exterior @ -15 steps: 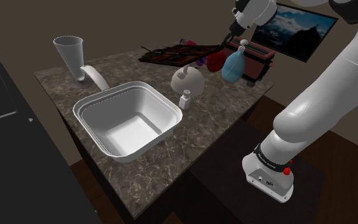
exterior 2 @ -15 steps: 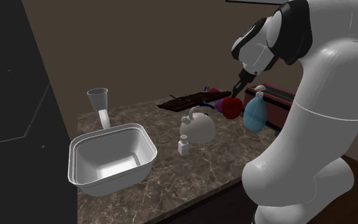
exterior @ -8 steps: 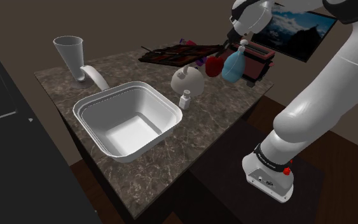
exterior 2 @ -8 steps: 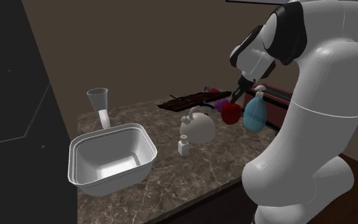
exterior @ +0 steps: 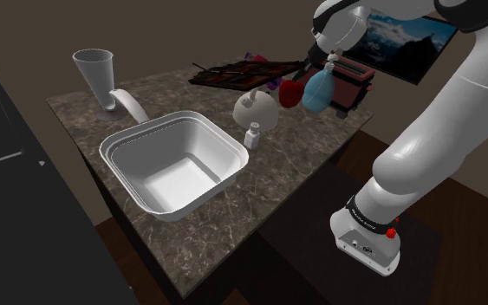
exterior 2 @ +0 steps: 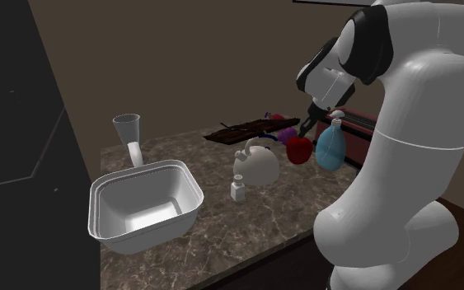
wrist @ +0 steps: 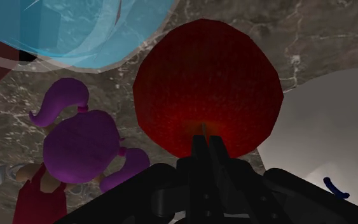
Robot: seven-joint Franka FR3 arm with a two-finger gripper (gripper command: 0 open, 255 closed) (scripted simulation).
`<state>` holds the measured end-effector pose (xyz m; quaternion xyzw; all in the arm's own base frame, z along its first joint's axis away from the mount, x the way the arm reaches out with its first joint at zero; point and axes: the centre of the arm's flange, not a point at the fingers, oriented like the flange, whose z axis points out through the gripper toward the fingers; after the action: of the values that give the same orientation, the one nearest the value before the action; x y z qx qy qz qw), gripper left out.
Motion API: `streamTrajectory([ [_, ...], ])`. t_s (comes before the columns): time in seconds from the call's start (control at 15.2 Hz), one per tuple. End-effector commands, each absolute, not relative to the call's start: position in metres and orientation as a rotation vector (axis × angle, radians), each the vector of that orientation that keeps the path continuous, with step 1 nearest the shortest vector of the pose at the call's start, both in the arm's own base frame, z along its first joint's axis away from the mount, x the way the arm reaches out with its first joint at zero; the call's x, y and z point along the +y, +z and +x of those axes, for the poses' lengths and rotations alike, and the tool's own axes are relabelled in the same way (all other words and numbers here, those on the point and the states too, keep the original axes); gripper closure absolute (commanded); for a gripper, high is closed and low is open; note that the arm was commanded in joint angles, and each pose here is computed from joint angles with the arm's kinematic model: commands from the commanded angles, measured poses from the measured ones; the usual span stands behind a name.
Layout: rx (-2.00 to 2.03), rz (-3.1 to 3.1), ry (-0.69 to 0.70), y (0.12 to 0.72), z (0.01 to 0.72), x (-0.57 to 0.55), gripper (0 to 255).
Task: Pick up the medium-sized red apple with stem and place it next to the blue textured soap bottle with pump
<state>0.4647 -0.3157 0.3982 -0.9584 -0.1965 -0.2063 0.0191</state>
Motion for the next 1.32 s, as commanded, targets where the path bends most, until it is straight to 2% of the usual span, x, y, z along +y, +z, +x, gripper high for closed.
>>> streamTrajectory([
  [0.0, -0.610, -2.975, -0.641, 0.398, 0.465, -0.316, 255],
  [0.07, -0.610, -2.975, -0.641, 0.398, 0.465, -0.316, 255],
  [0.13, -0.610, -2.975, -0.641, 0.398, 0.465, -0.316, 0],
  [0.46, -0.610, -2.975, -0.641, 0.398, 0.465, -0.316, 0],
  [0.73, -0.610, -2.975, -0.641, 0.444, 0.445, -0.322, 0],
  [1.25, -0.610, -2.975, -0.641, 0.444, 0.445, -0.322, 0],
])
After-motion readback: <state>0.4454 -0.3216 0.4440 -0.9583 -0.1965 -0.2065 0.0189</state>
